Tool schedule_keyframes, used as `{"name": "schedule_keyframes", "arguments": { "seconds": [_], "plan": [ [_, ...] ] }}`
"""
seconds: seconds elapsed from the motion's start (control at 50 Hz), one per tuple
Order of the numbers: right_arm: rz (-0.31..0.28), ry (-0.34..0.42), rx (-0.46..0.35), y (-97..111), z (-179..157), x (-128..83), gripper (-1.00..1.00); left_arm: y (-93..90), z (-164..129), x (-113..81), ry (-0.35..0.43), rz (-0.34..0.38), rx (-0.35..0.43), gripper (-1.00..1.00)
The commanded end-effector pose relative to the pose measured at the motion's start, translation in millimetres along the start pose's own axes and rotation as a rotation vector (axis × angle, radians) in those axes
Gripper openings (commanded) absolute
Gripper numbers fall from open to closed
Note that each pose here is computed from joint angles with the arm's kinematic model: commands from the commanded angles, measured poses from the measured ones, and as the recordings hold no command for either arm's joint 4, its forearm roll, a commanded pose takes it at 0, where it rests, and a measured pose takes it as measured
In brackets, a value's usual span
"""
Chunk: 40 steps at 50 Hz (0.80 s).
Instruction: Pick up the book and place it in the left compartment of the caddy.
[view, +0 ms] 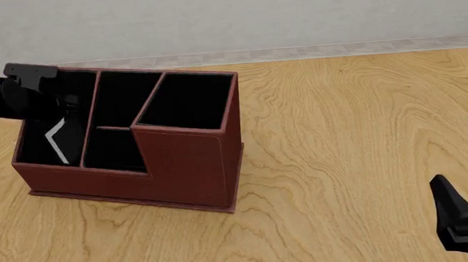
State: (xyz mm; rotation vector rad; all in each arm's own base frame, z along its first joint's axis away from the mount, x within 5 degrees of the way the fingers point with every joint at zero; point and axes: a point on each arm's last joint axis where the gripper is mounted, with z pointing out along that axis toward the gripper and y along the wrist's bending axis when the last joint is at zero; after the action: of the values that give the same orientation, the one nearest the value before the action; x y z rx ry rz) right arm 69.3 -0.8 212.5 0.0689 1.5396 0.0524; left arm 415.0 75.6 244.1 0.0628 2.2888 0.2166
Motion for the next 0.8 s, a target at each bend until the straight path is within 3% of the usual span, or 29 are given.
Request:
{"name": "schedule_keyframes", "arguments": {
  "seconds": [0.02,0.8],
  "plan": [
    [0.001,-0.001,0.000,0.0,0.0,-0.2,1.00,-1.1,-5.3,-2.9,-0.009,0.004,0.001,1.00],
    [0.001,0.001,-0.003,0.2,0.8,0.0,1.00,-2.2,-27.0,-17.1,-0.043,0.012,0.001,1.00]
  ]
}}
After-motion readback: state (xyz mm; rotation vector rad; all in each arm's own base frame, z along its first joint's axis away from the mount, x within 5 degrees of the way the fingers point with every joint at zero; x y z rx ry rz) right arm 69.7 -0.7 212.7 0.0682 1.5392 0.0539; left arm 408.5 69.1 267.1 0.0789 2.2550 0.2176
